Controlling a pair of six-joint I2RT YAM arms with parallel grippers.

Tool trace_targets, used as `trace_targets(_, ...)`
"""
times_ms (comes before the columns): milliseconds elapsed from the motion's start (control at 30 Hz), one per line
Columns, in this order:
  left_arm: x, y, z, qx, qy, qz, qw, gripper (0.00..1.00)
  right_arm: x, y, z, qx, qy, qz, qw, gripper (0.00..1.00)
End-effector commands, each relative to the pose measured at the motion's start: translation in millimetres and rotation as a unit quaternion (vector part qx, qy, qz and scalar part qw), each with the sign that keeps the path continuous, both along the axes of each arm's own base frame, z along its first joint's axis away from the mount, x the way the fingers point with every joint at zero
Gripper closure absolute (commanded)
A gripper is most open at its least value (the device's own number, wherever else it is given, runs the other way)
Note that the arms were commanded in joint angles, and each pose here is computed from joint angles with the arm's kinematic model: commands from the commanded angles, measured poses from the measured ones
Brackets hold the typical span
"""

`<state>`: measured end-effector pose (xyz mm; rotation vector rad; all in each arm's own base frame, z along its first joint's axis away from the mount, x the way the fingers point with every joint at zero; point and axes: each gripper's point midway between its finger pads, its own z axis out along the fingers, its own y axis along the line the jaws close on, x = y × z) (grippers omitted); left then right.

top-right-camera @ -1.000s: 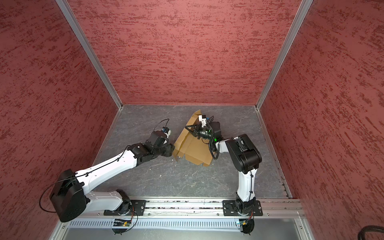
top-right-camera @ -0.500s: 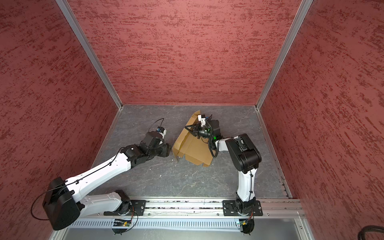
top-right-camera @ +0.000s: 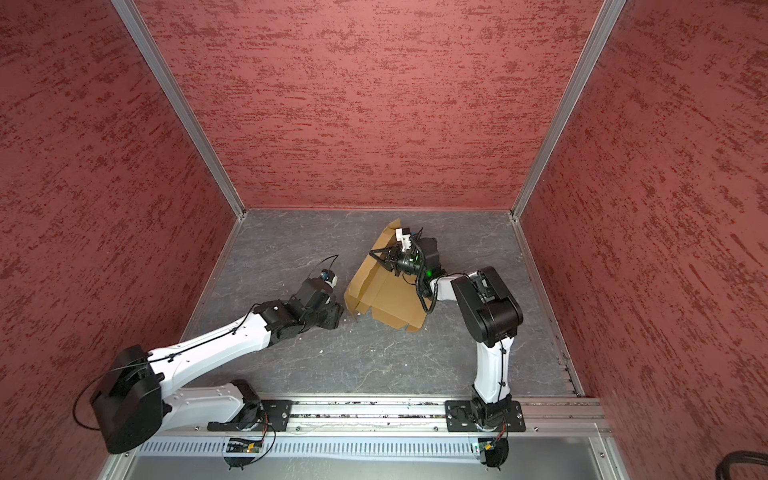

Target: Fold the paper box

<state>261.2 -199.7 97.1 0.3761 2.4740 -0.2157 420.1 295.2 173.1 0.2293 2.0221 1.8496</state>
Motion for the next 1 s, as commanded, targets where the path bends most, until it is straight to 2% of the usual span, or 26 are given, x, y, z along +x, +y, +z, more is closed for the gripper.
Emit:
trace_targets(0, 14, -22, 7, -0.001, -0.032, -0.025, 0.999, 0.38, 7, -1, 12, -0.001, -0.021, -0.009, 1.0, 0.97)
trace_targets(733, 32, -76, 11, -0.022, -0.05, -0.094, 0.994, 0.58, 7, -3, 9, -0.008, -0.018, -0.012, 1.0, 0.97)
trace_targets(967, 27, -86, 17, -0.036, -0.052, -0.109, 0.992, 0.59, 9, -3, 10, -0.006, -0.018, -0.016, 1.0, 0.97)
